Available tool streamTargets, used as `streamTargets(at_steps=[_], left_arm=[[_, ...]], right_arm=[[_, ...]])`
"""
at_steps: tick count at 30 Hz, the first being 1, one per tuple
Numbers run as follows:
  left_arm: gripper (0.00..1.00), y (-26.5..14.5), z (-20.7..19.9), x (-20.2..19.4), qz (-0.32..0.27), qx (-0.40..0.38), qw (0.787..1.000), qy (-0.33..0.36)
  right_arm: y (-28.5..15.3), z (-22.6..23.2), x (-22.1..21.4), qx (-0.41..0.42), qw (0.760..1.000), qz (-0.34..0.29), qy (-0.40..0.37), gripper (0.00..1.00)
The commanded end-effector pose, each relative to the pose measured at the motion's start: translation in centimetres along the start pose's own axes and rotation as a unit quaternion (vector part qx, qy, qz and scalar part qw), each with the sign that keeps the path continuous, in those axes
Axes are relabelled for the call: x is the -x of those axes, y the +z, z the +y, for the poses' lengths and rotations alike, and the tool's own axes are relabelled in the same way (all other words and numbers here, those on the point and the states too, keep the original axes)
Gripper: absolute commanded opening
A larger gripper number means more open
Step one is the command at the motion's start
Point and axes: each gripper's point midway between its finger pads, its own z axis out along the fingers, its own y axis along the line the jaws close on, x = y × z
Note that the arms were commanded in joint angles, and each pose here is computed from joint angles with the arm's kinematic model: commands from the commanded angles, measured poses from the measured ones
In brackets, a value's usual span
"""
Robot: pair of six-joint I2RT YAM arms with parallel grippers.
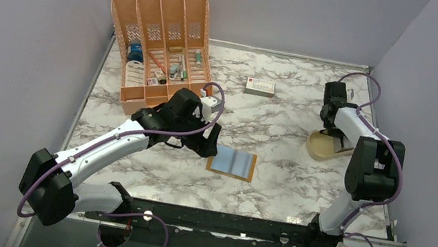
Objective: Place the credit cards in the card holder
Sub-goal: Pick up the credit card from the storage box.
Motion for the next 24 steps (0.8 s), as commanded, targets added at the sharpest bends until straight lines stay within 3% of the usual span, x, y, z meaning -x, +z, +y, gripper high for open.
streamTargets(at_steps=[1, 14, 24], left_arm=[[0.84, -0.5, 0.3, 0.0, -0.006, 0.007, 1.0, 0.006], [0.84, -0.5, 0.4, 0.1, -0.007, 0.008, 1.0, 0.006], [0.88, -0.3, 0.4, -0.2, 0.0, 0.004, 1.0, 0.003]], right_arm=[[-0.6, -0.9, 1.1, -0.003, 1.0, -0.022, 0.016, 0.28], [-1.2, -0.6, 1.6, 0.02, 0.999, -0.033, 0.023, 0.01], [-4.2, 0.1, 3.0, 0.099, 0.993, -0.038, 0.054, 0.01]])
